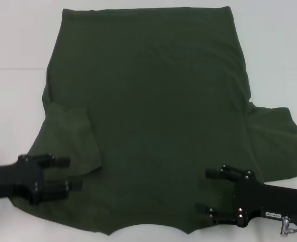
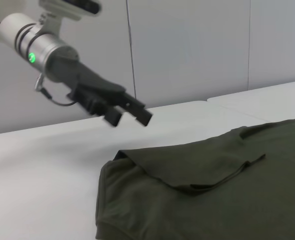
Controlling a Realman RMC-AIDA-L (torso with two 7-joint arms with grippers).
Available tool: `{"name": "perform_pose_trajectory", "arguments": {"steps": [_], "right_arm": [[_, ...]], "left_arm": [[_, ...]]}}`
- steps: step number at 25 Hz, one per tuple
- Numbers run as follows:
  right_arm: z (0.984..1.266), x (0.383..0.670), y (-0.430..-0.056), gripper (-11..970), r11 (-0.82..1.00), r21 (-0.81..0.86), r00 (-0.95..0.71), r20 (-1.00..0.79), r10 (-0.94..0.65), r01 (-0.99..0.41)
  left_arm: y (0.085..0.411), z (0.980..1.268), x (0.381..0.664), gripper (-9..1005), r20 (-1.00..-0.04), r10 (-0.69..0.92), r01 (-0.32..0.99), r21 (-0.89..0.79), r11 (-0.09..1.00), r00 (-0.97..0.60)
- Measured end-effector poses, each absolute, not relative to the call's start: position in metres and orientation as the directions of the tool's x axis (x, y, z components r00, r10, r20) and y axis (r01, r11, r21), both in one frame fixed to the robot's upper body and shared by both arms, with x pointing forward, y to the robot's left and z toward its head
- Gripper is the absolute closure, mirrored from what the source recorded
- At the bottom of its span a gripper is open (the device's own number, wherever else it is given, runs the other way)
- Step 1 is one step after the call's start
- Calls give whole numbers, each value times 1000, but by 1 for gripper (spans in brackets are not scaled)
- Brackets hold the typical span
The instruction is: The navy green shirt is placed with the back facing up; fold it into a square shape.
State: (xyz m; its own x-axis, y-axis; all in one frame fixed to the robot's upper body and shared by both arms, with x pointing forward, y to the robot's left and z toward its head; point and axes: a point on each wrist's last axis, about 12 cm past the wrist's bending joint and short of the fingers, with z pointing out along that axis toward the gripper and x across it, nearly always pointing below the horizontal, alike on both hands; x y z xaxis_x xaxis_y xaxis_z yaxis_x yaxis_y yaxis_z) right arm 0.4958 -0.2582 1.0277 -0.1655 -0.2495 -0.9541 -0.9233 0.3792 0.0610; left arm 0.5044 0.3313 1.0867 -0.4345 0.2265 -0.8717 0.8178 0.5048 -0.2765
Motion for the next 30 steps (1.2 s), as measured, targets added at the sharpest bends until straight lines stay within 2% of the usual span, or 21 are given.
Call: {"name": "perform_pose_trajectory", "arguments": {"steps": [10,24,30], "right_arm": [[1026,494,-260,62,390,63,-171,-953,-249,-919],[1027,495,-264,64,423,64,-177,-957,-232,-904],[1030,496,-266,64,441,70,-174,-964,-200,-895]], "left_arm": [[325,1059,490,236,-813,353,822,-246,514,-463],[326,1064,496,236,-831,353,810,-182,558,-430],[323,1067,494,238,-844,335,824,-199,531,-419]]}}
